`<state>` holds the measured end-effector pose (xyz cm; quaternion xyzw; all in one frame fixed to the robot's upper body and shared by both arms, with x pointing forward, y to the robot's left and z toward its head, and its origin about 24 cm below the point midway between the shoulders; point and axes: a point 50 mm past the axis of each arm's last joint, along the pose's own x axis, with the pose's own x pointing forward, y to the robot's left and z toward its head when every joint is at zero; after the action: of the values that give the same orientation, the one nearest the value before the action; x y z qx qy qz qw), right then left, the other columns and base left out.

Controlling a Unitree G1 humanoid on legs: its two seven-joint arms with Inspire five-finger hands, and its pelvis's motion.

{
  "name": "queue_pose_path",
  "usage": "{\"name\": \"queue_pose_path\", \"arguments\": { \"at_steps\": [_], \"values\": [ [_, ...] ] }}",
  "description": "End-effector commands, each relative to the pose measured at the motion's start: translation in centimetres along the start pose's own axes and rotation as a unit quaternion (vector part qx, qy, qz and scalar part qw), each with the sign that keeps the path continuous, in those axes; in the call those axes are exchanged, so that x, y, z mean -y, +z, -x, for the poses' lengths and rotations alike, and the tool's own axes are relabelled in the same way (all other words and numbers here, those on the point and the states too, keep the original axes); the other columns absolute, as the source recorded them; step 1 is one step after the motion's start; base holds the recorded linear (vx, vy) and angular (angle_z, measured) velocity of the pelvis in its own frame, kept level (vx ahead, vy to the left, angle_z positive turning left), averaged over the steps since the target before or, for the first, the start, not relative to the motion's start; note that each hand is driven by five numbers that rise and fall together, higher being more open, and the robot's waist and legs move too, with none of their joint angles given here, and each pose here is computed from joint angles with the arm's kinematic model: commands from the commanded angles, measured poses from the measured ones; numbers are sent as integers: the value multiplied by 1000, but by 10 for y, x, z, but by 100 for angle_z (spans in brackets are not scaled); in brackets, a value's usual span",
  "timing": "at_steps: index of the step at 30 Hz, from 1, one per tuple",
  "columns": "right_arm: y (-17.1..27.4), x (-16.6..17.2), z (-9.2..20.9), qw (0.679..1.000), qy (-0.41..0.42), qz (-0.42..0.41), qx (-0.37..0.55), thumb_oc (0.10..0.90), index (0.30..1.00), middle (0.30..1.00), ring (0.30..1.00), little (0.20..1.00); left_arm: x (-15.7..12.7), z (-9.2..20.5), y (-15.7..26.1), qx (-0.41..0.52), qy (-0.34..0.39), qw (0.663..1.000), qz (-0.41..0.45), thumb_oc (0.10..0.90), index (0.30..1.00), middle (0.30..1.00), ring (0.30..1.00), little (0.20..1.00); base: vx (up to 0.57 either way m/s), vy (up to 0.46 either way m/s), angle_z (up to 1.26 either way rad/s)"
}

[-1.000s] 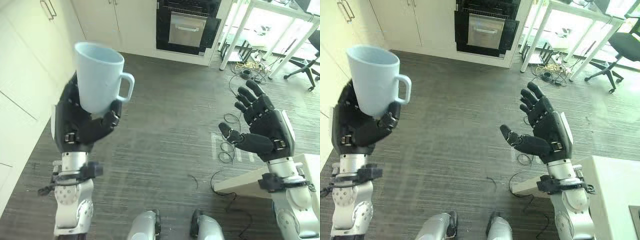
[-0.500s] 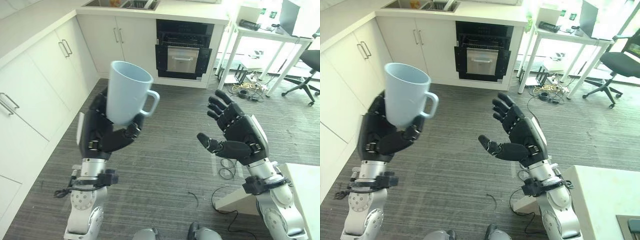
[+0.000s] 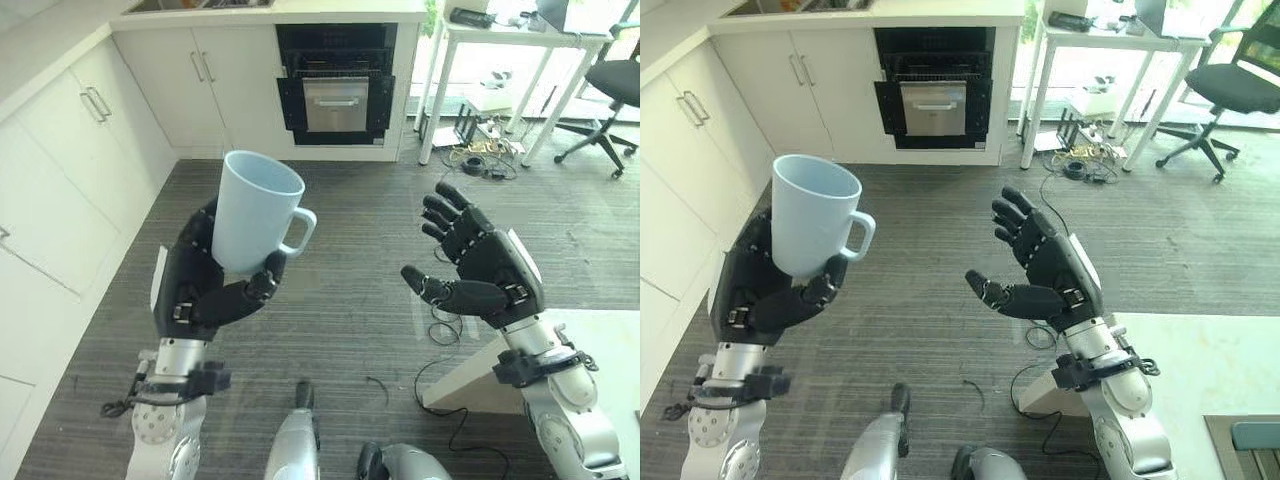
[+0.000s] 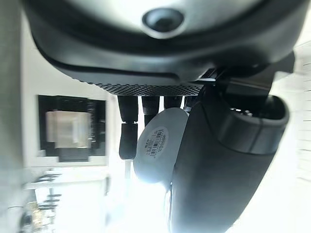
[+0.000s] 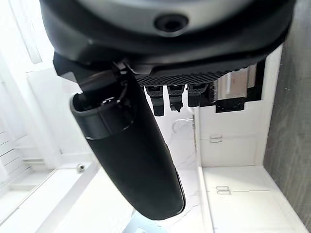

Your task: Place the dishes in the dishwasher.

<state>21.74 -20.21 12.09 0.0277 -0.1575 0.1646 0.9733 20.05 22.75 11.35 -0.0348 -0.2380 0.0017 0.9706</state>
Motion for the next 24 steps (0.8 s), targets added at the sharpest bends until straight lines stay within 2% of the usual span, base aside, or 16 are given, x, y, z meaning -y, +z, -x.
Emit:
{"name": "queue_pose_path", "arguments": {
  "at_steps": [1, 7, 12, 16, 24],
  "values": [
    [53, -8, -10, 987, 46, 26, 149, 800, 900, 900, 900, 900, 7, -21, 55, 178, -35, 983, 1, 400, 300, 300, 300, 300, 384, 167, 7],
    [54, -4, -1, 987, 22, 6, 158, 800, 900, 900, 900, 900, 7, -30, 61, 174, -58, 983, -16, 400, 300, 300, 300, 300, 419, 177, -16],
    [49, -6, -5, 986, -10, -5, 168, 800, 900, 900, 900, 900, 14, -38, 63, 172, -88, 981, -28, 400, 300, 300, 300, 300, 378, 224, 43],
    [44, -19, -13, 986, 13, -21, 164, 800, 900, 900, 900, 900, 17, -40, 61, 169, -75, 982, -40, 400, 300, 300, 300, 300, 229, 196, 39],
    [46, -7, -9, 986, 30, -33, 163, 800, 900, 900, 900, 900, 13, -41, 63, 165, -75, 983, -44, 400, 300, 300, 300, 300, 328, -132, -1]
  ]
}}
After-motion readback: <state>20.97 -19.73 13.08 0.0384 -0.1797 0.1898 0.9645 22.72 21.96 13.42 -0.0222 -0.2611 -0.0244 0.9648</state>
